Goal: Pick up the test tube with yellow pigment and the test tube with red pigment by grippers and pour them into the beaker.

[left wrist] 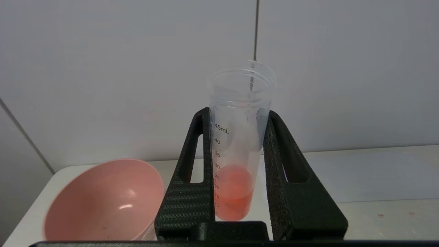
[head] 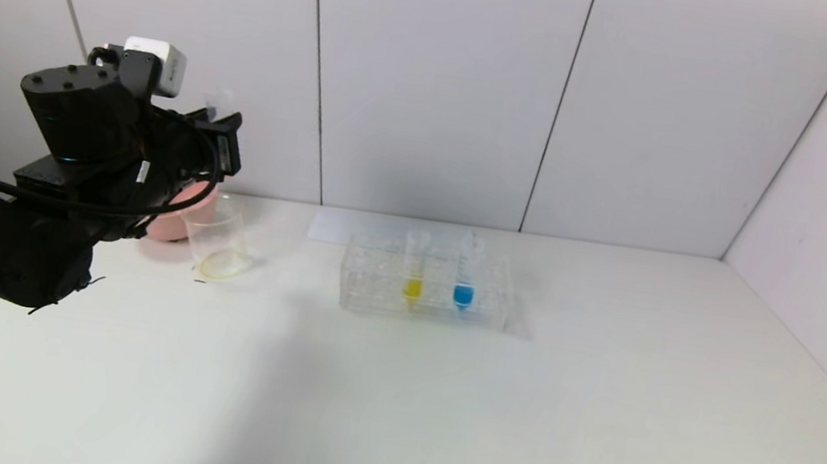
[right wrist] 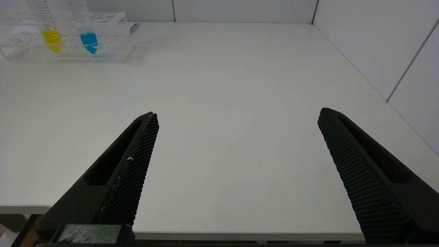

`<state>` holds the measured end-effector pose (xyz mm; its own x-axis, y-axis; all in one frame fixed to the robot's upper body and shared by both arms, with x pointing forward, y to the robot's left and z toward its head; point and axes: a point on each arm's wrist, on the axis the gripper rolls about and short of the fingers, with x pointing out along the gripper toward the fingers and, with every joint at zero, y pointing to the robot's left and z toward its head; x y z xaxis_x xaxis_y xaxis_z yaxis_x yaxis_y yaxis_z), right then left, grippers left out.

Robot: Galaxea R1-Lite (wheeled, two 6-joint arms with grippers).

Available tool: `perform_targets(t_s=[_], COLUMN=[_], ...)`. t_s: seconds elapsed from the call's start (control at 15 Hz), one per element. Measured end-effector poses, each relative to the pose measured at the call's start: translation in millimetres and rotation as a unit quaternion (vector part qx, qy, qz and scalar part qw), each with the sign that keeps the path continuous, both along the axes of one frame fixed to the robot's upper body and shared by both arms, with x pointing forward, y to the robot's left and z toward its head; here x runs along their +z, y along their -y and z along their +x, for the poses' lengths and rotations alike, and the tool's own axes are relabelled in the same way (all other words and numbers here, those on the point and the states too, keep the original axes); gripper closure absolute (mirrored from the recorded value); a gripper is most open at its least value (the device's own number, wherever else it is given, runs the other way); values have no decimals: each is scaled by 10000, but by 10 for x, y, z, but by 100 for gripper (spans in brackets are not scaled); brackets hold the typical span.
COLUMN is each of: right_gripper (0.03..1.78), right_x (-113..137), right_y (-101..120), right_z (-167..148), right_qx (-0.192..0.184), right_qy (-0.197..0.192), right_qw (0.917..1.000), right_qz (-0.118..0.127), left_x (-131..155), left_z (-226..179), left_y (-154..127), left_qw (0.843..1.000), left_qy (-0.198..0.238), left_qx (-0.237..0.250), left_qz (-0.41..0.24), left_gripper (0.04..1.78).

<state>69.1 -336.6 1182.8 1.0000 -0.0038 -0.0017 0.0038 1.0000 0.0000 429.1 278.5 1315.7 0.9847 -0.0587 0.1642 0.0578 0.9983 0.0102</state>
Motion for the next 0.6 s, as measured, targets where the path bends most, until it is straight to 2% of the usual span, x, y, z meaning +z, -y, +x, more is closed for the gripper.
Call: perform_targets(t_s=[0.6], right_gripper=[11], right_x=[0], right_y=[0], right_z=[0], right_qx=[0], right_qy=[0], right_qw=[10000], right_qz=[0], left_x=[21], left_z=[-23], left_y=[-587], left_qw=[9958], left_qy=[-50], left_qx=[892], left_qz=[192], left_gripper=[138])
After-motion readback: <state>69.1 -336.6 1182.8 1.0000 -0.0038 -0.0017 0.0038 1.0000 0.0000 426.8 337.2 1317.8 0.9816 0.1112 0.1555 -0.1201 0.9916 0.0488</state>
